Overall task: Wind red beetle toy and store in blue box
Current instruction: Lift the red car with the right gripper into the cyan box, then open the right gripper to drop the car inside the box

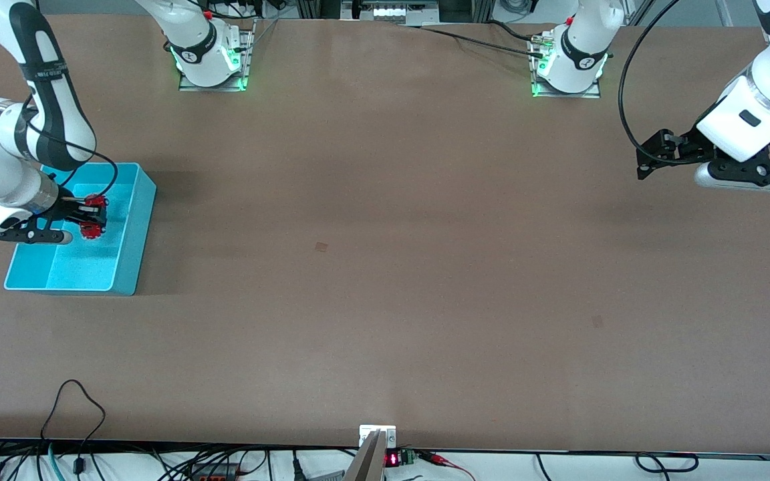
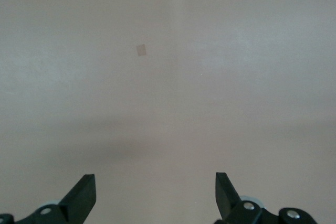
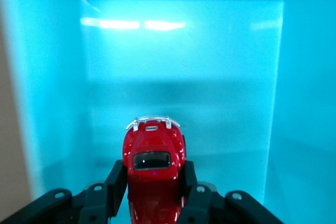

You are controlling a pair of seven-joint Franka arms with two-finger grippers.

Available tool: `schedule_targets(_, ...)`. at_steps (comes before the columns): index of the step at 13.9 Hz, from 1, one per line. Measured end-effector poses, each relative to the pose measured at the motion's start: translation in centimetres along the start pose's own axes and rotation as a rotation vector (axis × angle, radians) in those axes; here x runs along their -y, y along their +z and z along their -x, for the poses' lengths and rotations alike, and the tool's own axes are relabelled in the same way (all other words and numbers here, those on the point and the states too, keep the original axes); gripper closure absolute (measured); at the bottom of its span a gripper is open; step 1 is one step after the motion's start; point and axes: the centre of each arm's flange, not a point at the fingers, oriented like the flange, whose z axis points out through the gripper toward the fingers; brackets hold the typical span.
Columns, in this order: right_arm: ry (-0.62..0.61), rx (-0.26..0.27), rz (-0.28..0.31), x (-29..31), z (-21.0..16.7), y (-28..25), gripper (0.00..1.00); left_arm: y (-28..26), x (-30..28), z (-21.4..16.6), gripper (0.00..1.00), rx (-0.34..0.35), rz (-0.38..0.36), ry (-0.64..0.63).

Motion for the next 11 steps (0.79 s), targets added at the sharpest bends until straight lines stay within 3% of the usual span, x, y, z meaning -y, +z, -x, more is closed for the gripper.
schedule_targets(5,0.034,0.058,0.001,-2.0,1.1,6.5,0.52,0.0,0.0,0.0,0.00,0.001,0.000,-0.001)
schedule_targets(8,0.035,0.059,0.000,-2.0,1.1,6.6,0.52,0.0,0.1,0.0,0.00,0.001,0.000,-0.001)
schedule_targets(9,0.035,0.062,0.000,-2.0,1.1,6.8,0.48,0.0,0.1,0.0,0.00,0.001,0.000,-0.001)
schedule_targets(11,0.034,0.063,0.000,-2.0,1.1,6.9,0.27,0.0,0.1,0.0,0.00,0.002,0.000,-0.001)
